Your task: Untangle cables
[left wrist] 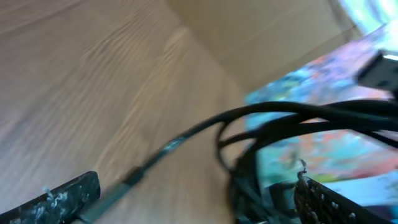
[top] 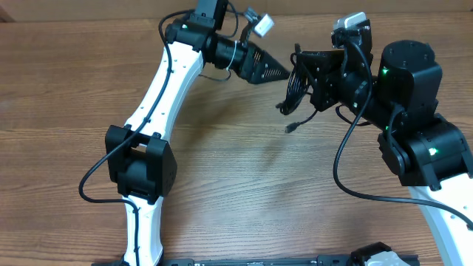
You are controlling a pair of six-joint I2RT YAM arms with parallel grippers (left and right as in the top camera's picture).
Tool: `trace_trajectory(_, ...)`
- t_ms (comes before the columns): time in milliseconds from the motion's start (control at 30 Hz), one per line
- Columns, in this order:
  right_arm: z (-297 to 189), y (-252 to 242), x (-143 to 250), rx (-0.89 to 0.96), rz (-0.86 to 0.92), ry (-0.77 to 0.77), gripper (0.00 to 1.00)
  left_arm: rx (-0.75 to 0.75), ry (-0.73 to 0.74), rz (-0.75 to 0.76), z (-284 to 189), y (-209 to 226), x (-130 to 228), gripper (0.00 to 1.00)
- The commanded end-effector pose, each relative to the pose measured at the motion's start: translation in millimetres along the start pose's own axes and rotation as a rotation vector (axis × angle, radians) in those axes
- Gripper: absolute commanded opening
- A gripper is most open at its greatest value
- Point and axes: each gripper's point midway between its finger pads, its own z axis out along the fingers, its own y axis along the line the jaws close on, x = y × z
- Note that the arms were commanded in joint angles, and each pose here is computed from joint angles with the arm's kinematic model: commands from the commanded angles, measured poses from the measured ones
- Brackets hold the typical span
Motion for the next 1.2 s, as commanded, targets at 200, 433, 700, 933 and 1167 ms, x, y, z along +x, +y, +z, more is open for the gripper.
trace_trajectory(200, -9, 3, -23, 0.002, 0.037, -0.075, 0.04, 0.109, 0.016, -0.083, 22, -31, -5, 1.00)
trace_trajectory(433, -19, 20, -26, -0.075, 0.029, -0.085, 0.04, 0.003, 0.049, -0.044, 63, -29, -4, 0.95)
trace_trajectory(700, -50, 31, -35, -0.081, 0.009, -0.137, 0.04, -0.296, 0.057, -0.117, 69, 14, 4, 0.04)
trace_trajectory(933, -73, 9, -34, 0.070, 0.014, -0.158, 0.04, -0.703, 0.134, -0.339, -18, 91, 48, 0.04)
trace_trajectory(1167, -52, -30, -6, 0.162, 0.087, -0.033, 0.30, -0.706, 0.156, -0.468, -69, 94, 69, 0.04)
